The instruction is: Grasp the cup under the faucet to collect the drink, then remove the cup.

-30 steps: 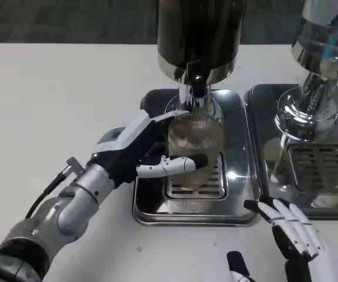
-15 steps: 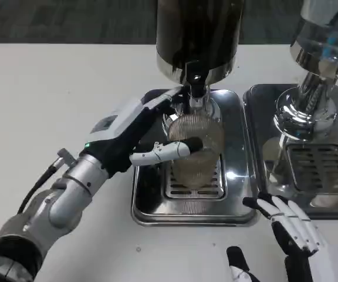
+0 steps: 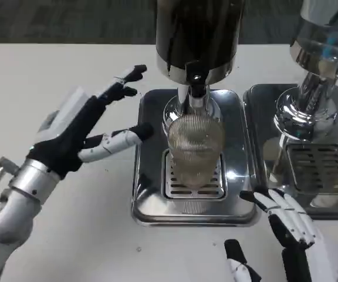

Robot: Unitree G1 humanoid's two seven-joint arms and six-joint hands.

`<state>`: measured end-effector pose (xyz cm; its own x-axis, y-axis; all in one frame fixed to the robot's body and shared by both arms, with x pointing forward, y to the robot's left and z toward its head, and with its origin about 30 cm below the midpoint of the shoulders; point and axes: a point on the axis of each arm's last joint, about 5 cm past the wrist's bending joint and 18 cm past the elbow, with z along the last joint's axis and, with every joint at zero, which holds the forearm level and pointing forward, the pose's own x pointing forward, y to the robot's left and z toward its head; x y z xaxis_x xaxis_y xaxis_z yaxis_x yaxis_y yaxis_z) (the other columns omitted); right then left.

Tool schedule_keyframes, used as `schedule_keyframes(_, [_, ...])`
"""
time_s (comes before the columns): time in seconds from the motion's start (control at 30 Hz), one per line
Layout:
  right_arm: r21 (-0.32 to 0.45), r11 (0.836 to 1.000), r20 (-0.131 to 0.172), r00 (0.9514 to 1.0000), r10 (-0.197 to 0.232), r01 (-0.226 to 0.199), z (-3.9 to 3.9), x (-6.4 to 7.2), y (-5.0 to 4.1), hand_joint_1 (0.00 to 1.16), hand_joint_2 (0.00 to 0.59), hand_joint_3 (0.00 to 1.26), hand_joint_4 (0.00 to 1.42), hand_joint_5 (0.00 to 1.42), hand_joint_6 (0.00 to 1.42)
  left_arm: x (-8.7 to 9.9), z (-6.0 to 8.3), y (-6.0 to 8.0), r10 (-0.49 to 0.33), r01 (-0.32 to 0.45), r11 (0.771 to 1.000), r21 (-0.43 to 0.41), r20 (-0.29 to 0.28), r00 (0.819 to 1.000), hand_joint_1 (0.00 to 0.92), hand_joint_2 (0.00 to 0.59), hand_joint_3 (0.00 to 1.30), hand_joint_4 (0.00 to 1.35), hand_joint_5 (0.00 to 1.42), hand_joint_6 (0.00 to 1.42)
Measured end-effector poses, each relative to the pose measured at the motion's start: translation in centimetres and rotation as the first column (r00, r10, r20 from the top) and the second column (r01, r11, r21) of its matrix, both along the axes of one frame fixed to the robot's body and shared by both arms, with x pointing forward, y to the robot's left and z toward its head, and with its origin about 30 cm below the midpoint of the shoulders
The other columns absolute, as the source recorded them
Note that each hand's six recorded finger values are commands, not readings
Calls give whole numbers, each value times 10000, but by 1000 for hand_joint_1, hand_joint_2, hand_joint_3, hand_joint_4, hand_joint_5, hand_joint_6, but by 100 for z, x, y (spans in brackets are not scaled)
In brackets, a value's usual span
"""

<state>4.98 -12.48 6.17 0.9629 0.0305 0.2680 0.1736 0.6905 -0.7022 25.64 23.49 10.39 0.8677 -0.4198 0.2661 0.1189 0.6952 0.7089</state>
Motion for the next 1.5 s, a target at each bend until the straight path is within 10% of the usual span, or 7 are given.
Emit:
schedule_keyframes(0.4, [82,10000,116,9999,48,-49,-16,102,-53,397,382,303,197,169,270,-1,401,331,-2144,2064,9468,-2468,-56,9767,0,102,283,325,343,292])
schedule_keyframes(0.7, [287,9996,64,10000,4,-6,-30,123,-37,397,382,303,197,169,270,270,736,339,-5103,4409,8003,-4063,-756,8567,0,92,262,269,310,231])
schedule_keyframes(1.13, [512,9985,-15,9998,-195,195,-70,111,24,397,382,303,197,172,271,528,862,39,-6834,5434,6601,-5186,-1143,7211,0,88,170,134,202,130])
schedule_keyframes(1.5, [701,9969,68,9994,-351,346,-79,113,65,391,377,312,197,173,271,666,786,-158,-6979,5163,6567,-5497,-1837,6922,0,78,152,123,186,106])
